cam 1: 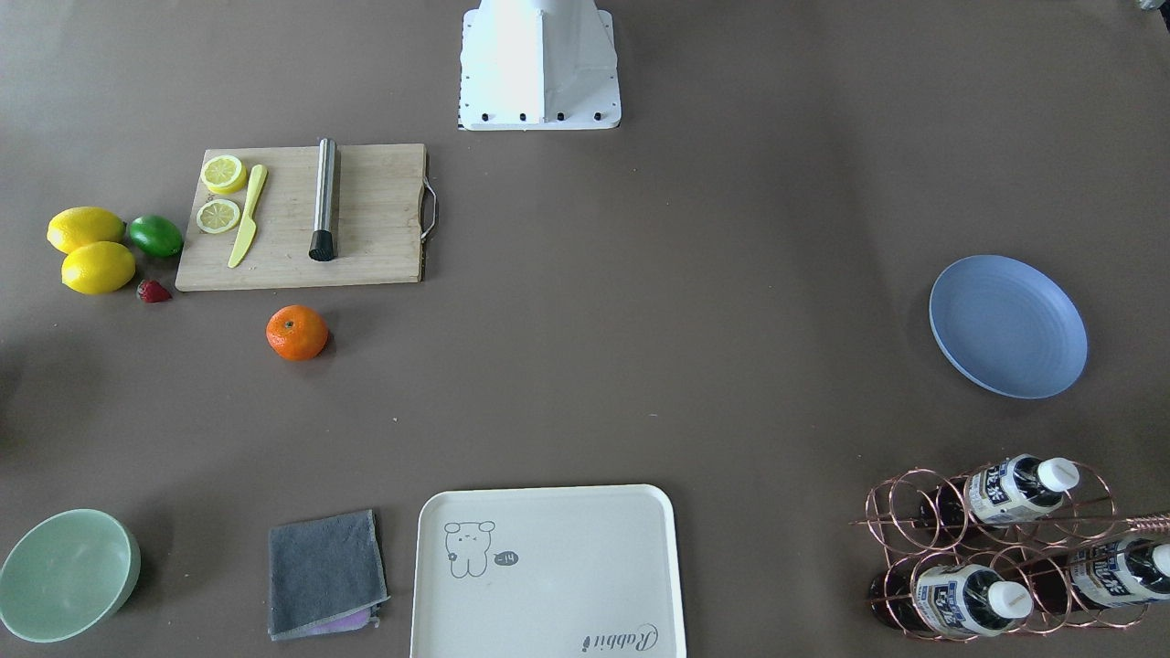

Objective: Pick orange to plate

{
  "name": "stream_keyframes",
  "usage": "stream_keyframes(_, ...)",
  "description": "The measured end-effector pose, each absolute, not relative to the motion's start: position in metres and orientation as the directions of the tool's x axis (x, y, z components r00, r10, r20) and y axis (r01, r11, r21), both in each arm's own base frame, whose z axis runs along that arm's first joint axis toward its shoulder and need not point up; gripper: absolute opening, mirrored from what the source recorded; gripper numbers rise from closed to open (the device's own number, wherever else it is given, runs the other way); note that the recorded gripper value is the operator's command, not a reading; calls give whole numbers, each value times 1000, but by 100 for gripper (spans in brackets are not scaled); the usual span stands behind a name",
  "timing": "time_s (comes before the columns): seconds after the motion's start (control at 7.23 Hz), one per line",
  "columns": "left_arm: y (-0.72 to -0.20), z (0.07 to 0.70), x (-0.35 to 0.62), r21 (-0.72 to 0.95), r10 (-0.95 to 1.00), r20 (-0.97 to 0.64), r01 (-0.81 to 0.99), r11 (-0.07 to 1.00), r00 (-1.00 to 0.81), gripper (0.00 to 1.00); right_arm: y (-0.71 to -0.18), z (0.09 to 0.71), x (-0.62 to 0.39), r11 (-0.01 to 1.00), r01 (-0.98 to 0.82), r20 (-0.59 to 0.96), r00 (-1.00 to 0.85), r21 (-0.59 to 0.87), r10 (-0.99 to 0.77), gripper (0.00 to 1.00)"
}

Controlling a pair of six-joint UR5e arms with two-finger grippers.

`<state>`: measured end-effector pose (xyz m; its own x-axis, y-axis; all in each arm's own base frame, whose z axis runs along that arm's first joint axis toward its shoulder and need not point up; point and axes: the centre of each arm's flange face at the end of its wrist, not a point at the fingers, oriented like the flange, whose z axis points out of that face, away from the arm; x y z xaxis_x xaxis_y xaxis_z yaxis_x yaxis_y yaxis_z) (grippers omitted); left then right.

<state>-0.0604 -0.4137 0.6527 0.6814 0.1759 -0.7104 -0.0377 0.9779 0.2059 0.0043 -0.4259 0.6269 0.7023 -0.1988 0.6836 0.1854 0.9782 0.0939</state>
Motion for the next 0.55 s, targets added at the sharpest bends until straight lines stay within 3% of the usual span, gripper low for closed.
stream_keyframes(0.55,-495,673,-4,167,131,-735,-10,986,666,97,-423,626,3,969,187,687,685,159,-244,100)
